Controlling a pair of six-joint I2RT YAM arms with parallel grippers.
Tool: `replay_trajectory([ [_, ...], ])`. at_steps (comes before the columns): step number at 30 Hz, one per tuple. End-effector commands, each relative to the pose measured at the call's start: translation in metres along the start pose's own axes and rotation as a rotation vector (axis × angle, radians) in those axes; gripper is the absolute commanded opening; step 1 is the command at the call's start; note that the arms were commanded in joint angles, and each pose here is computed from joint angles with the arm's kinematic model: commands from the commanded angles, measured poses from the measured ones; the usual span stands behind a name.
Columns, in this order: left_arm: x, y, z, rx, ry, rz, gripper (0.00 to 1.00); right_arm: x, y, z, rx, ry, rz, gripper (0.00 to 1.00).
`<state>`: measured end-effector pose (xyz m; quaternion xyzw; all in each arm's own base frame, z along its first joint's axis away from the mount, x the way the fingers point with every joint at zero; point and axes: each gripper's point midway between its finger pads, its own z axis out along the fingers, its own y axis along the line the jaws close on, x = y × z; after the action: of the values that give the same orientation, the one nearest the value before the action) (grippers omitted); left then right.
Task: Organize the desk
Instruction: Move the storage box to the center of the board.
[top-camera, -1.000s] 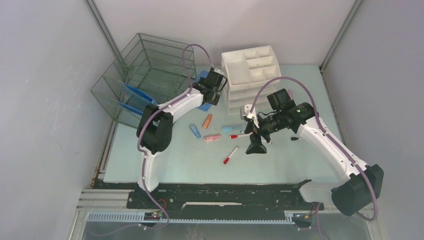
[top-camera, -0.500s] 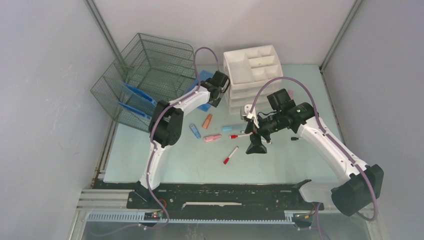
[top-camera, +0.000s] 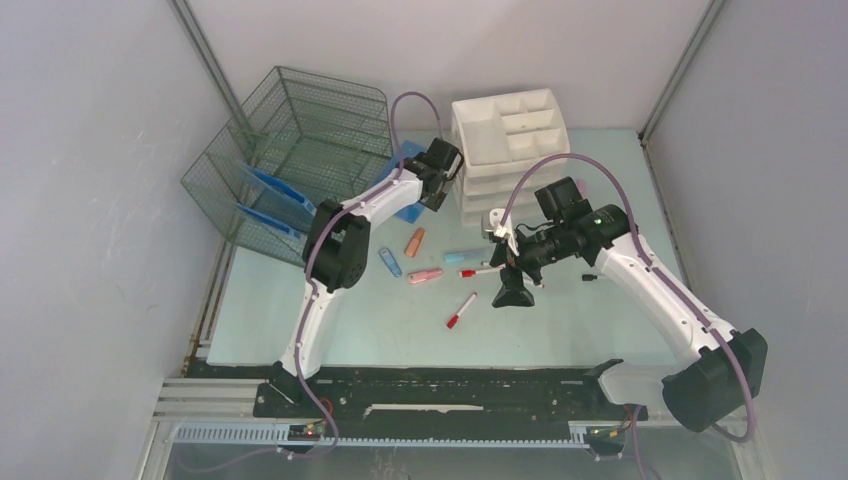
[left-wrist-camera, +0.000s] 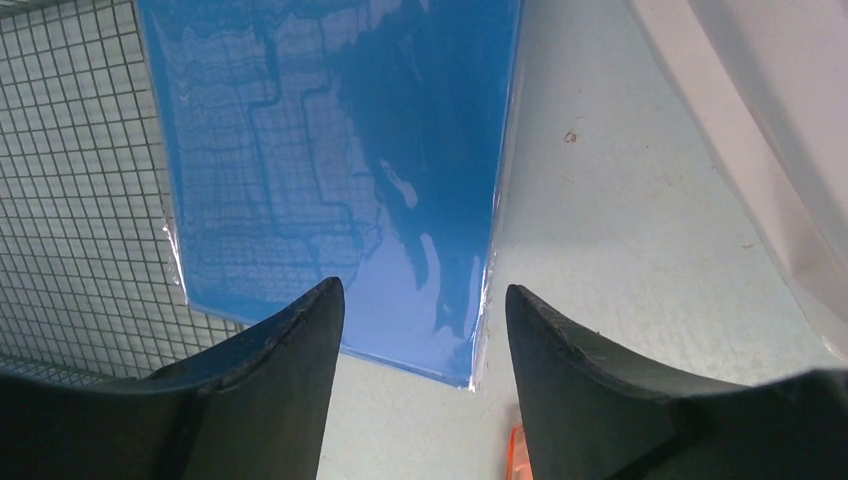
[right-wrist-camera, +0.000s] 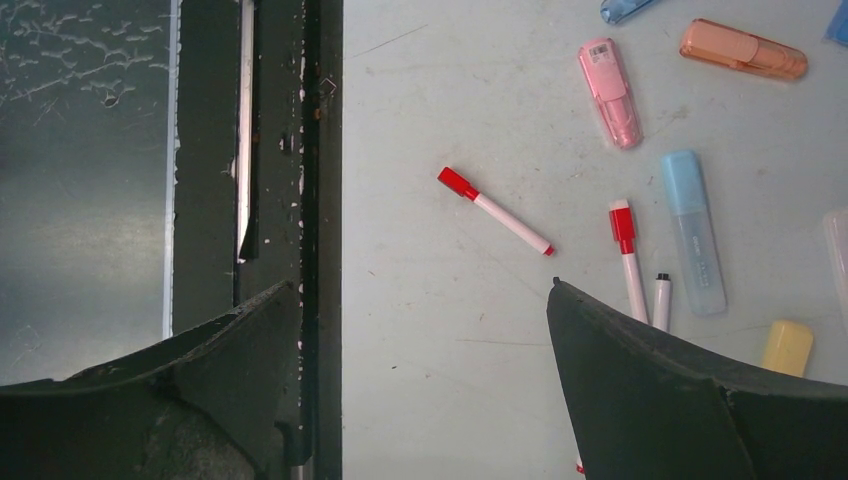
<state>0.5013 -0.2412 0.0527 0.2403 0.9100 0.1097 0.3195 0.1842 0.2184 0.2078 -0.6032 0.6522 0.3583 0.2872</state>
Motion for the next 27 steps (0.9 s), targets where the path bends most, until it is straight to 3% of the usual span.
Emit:
replay_trajectory([
  [1,-0.021,-0.005,-0.014,0.051,-0.082,-0.018,0.67,0.000,0.002,-0.002,0.000,-0.003,-0.016,1.00],
  [12,-0.040,0.016,-0.051,0.132,-0.240,-0.165,0.67,0.000,0.002,-0.003,-0.002,-0.004,-0.019,1.00],
  [21,-0.024,0.021,-0.050,0.122,-0.224,-0.167,0.66,-0.001,0.003,-0.001,-0.015,-0.016,-0.006,1.00],
  [27,-0.031,0.032,-0.102,0.160,-0.345,-0.237,0.66,-0.005,-0.011,0.013,0.025,0.004,0.016,1.00],
])
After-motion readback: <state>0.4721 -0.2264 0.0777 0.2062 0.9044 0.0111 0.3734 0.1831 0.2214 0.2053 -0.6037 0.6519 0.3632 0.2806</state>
